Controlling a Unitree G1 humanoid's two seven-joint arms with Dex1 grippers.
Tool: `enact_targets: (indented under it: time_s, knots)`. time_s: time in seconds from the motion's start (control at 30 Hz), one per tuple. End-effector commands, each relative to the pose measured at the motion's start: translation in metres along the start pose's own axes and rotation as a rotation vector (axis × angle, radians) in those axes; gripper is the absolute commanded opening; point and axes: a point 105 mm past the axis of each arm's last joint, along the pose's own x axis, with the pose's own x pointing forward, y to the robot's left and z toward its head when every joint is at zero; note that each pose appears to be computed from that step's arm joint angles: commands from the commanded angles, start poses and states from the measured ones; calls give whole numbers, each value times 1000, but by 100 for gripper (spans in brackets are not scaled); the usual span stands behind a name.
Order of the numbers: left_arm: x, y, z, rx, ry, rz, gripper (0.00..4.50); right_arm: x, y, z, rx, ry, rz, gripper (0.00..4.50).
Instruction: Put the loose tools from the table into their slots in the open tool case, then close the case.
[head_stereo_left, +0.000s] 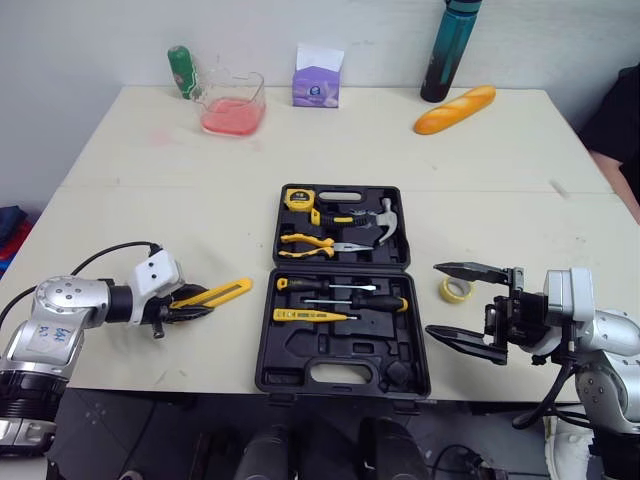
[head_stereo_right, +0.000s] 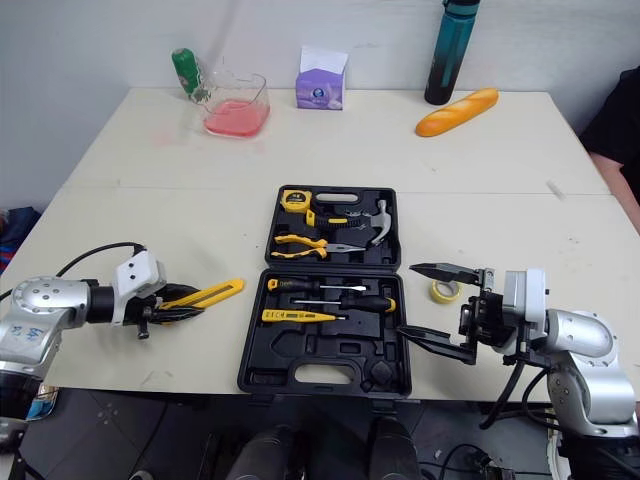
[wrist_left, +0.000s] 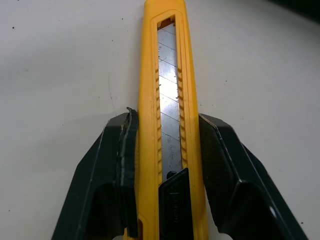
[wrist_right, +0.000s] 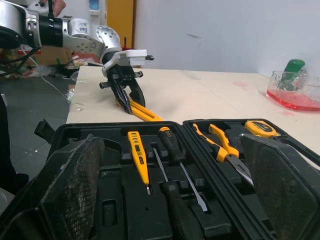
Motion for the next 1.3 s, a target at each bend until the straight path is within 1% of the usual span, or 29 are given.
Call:
enact_targets:
  time_s: [0.03, 0.13, 0.23, 0.33, 0.37, 0.43, 0.47, 0.53, 0.6, 0.67, 0.7, 0.77, 0.9, 1.0, 1.1, 1.2, 1.3]
  knots:
    - [-1, -1, -16, -42, 16, 26, 125, 0, -3, 8, -38, 11, -2, 450]
    - [-4, 3, -6, -4, -27, 49, 125, 0, -3, 9, -38, 21, -3, 450]
    - [-9, 9, 8, 68, -60, 97, 125, 0, -3, 9, -40, 34, -3, 450]
    - [-18, 8, 37, 100, -167, 111, 125, -2, -5, 10, -46, 49, -15, 450]
    - [-22, 5, 48, 118, -202, 97, 125, -3, -6, 9, -47, 55, -25, 450]
    - [-27, -4, 65, 172, -236, 52, 125, -6, -8, 8, -50, 68, -42, 450]
    - [-28, -12, 79, 202, -255, 11, 125, -9, -9, 8, -51, 78, -53, 450]
    - [-25, -25, 100, 215, -292, -59, 125, -13, -10, 7, -54, 91, -66, 450]
    - [-19, -40, 116, 221, -314, -133, 125, -16, -10, 7, -55, 103, -71, 450]
    - [-14, -50, 124, 223, -323, -185, 125, -17, -10, 7, -55, 109, -73, 450]
    - [-10, -59, 131, 234, -338, -236, 125, -19, -9, 7, -53, 112, -77, 450]
    - [-5, -72, 140, 263, -347, -306, 125, -22, -7, 8, -50, 119, -85, 450]
    - [6, -84, 152, 281, -366, -389, 125, -30, -2, 8, -47, 141, -96, 450]
    - [27, -110, 161, 297, -391, -537, 125, -41, 0, 7, -40, 166, -123, 450]
    - [41, -112, 161, 322, -369, -562, 125, -46, 4, 3, -29, 185, -121, 450]
    - [54, -115, 164, 314, -374, -582, 125, -50, 8, 1, -20, 190, -132, 450]
    - [62, -123, 163, 305, -363, -612, 125, -51, 12, -1, -18, 197, -133, 450]
